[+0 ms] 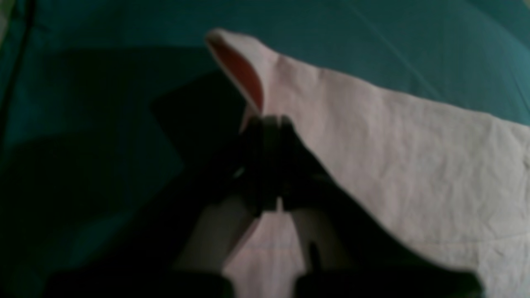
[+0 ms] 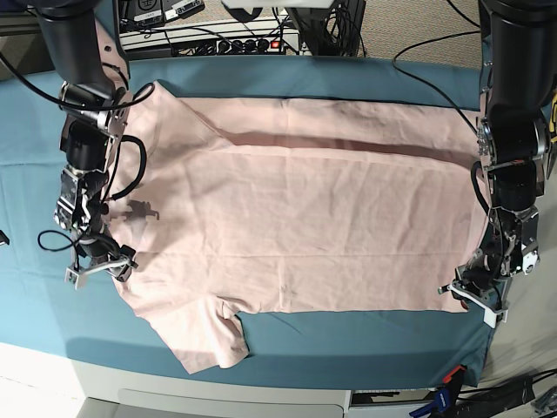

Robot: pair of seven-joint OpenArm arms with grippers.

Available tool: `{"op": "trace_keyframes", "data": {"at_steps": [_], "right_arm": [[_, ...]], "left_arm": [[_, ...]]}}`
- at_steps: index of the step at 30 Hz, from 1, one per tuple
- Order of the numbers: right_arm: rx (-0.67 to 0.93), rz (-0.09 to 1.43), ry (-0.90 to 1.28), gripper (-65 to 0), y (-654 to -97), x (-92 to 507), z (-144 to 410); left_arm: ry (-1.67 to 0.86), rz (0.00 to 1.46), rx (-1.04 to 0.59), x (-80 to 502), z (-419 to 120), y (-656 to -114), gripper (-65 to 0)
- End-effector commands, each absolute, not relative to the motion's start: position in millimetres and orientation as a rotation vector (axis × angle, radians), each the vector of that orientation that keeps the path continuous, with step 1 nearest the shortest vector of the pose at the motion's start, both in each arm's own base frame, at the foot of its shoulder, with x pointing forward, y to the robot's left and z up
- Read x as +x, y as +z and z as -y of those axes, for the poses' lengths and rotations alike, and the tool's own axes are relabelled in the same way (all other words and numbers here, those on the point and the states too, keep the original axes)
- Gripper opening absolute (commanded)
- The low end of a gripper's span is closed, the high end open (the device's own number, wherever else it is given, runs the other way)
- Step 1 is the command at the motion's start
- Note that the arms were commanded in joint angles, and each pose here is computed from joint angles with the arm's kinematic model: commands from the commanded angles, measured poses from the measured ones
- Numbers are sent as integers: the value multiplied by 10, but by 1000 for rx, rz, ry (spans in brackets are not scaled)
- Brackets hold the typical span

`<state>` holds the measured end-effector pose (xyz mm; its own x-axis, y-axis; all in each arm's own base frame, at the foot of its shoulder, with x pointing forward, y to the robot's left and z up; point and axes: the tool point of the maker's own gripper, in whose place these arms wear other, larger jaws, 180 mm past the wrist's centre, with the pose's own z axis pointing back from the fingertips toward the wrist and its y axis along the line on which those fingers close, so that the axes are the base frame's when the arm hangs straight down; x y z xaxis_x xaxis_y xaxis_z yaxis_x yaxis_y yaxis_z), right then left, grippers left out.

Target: Fold the T-shirt properly

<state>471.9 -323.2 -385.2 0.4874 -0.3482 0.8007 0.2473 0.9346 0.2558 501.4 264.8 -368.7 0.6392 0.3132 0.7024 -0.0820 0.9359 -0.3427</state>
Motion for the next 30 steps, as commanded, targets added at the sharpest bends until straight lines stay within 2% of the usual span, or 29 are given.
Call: {"op": "trace_keyframes", "data": {"at_steps": [1, 21, 30], "right_arm": [[119, 992, -364, -318, -3817, 4738, 3236], [156, 1067, -350, -318, -3637, 4867, 3190], [190, 1134, -321, -318, -3327, 5080, 3136]], "left_arm": [[229, 925, -296, 5177, -2725, -3410, -650], [230, 924, -296, 5175, -2725, -3412, -650], [229, 922, -295, 5172, -2727, -3416, -650]]}}
